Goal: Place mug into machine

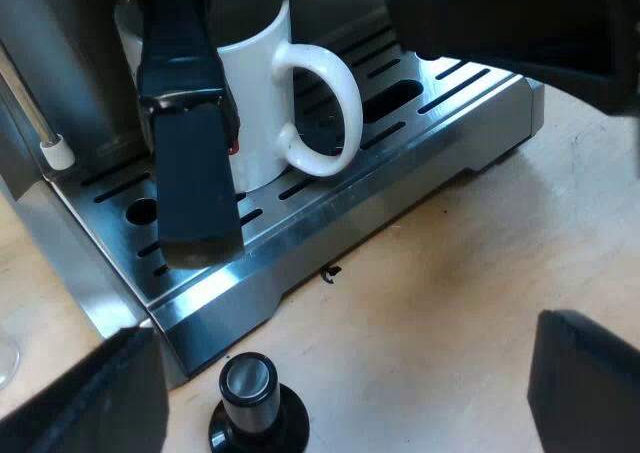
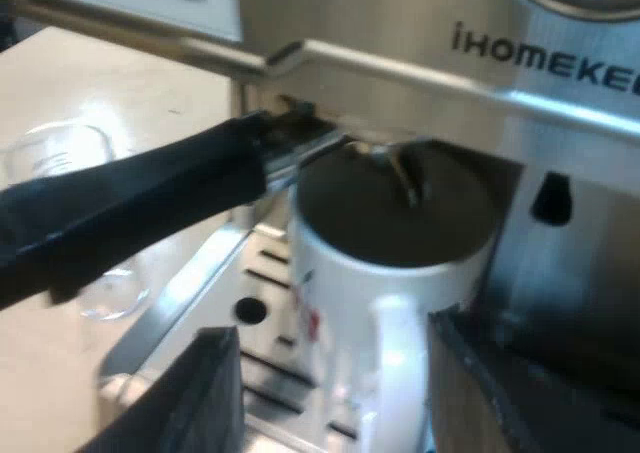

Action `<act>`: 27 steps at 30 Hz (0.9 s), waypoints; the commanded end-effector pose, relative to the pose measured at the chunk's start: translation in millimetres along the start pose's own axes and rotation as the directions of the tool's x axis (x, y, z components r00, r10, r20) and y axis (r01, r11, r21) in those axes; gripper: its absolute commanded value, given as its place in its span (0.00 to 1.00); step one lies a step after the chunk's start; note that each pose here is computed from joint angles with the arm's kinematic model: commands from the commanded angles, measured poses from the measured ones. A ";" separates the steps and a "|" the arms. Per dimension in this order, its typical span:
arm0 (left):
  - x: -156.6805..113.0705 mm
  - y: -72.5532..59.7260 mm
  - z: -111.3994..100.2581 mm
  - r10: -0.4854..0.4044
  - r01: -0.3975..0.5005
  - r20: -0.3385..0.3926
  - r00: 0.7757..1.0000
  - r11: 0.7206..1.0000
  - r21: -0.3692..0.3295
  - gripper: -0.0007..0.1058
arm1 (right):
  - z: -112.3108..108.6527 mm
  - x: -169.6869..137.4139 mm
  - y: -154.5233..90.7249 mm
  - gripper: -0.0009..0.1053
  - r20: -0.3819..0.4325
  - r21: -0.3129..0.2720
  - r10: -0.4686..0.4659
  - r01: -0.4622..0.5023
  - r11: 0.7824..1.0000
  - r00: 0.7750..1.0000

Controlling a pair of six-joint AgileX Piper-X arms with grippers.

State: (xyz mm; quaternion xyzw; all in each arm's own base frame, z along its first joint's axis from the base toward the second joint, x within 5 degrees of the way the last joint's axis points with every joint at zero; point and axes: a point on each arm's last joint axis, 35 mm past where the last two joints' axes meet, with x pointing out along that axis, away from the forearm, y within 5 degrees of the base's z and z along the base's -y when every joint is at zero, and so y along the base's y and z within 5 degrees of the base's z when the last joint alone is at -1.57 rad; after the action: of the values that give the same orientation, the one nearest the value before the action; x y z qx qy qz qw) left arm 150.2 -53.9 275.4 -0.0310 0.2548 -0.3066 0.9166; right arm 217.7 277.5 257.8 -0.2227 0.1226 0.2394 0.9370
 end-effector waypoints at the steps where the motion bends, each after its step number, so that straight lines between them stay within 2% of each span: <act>1: -0.2 -1.1 2.4 -0.010 0.010 0.012 1.000 1.000 -0.006 0.97 | 7.7 -12.1 -0.2 0.42 -0.003 -0.005 0.019 -0.019 1.000 1.000; 9: -0.2 -1.4 2.4 -0.017 0.018 0.012 1.000 1.000 -0.011 0.97 | 23.2 -39.2 -0.4 0.42 0.037 0.002 0.054 -0.054 0.999 0.998; 15: -6.9 -6.1 17.2 -0.062 0.064 0.052 0.997 0.998 -0.030 0.97 | 33.5 -62.3 -13.1 0.41 0.054 0.007 0.057 -0.058 0.998 0.997; 18: -12.4 -8.8 29.0 -0.064 0.066 0.084 0.994 0.998 -0.014 0.97 | 38.2 -74.4 -21.6 0.29 0.065 0.014 0.055 -0.056 0.998 0.996; 20: -17.4 -11.2 39.0 -0.066 0.067 0.112 0.992 0.998 0.000 0.97 | 41.5 -84.0 -28.1 0.12 0.074 0.020 0.055 -0.057 0.998 0.996; 22: -20.7 -12.7 45.1 -0.066 0.065 0.129 0.989 0.998 0.008 0.97 | 42.9 -89.2 -31.6 0.01 0.078 0.022 0.055 -0.056 0.998 0.995; 27: -29.4 -16.7 60.2 -0.069 0.065 0.172 0.983 0.997 0.029 0.97 | 46.7 -97.7 -37.5 0.01 0.099 0.035 0.052 -0.056 0.998 0.994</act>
State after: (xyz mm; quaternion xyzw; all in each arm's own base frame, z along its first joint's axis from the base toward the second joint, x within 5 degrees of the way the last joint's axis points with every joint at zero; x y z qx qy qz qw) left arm 151.1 -55.6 337.4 -0.0499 0.1810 -0.3308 0.9248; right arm 160.2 233.2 338.6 -0.1936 0.0943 0.2723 0.9378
